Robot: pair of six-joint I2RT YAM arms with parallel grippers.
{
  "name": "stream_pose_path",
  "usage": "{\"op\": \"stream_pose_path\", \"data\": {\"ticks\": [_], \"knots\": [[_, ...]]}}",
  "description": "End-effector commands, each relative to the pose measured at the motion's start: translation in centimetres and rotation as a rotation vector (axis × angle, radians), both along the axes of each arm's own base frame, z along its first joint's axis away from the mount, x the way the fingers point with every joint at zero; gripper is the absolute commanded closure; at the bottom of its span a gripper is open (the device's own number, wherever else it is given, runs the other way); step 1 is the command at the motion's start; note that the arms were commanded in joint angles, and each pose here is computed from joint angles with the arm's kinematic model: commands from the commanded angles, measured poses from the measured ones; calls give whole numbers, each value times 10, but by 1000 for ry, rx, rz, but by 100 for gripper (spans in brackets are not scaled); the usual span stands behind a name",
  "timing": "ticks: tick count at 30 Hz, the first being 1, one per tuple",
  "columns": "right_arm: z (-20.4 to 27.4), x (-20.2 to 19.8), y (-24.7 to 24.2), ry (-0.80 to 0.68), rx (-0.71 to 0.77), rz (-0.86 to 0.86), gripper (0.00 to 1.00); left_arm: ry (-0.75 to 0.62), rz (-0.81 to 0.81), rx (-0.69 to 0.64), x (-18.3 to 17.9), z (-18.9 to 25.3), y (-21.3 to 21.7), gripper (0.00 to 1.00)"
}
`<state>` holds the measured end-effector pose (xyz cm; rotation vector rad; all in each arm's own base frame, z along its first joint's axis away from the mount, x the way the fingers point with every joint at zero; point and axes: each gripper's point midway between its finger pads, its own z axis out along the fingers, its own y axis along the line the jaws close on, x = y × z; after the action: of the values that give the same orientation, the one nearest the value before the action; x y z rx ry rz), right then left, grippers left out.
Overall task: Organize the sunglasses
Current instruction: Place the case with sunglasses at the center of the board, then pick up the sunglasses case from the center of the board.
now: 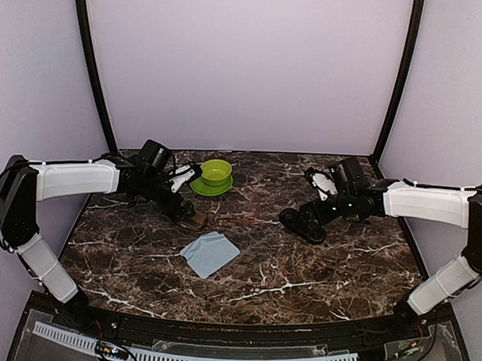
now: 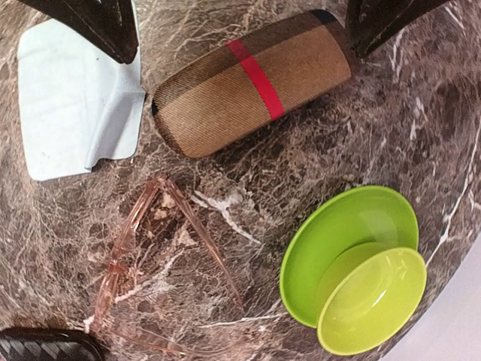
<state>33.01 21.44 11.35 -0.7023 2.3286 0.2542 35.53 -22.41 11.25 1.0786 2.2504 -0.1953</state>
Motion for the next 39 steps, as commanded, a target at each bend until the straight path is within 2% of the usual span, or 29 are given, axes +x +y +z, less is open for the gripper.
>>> {"op": "stream_pose_path", "data": {"ticks": [1,4,7,12,14,19,29,39], "knots": [[27,2,16,-65,130,36,0,-18,-281,54,-6,-7,-7,1],[34,-2,21,-71,170,62,0,-25,-341,108,3,-19,-3,1],[36,-7,25,-65,194,85,0,27,-440,140,2,-29,-2,1],[31,-12,33,-32,226,120,0,-17,-474,220,24,-36,5,2],[29,-13,35,-20,229,127,0,-22,-507,221,26,-39,2,2],[24,-13,36,-2,224,133,0,71,-584,197,13,-47,-4,2],[14,-13,38,33,212,135,0,143,-619,106,2,-45,-10,2],[11,-16,40,51,221,144,0,161,-600,179,8,-67,1,2]]}}
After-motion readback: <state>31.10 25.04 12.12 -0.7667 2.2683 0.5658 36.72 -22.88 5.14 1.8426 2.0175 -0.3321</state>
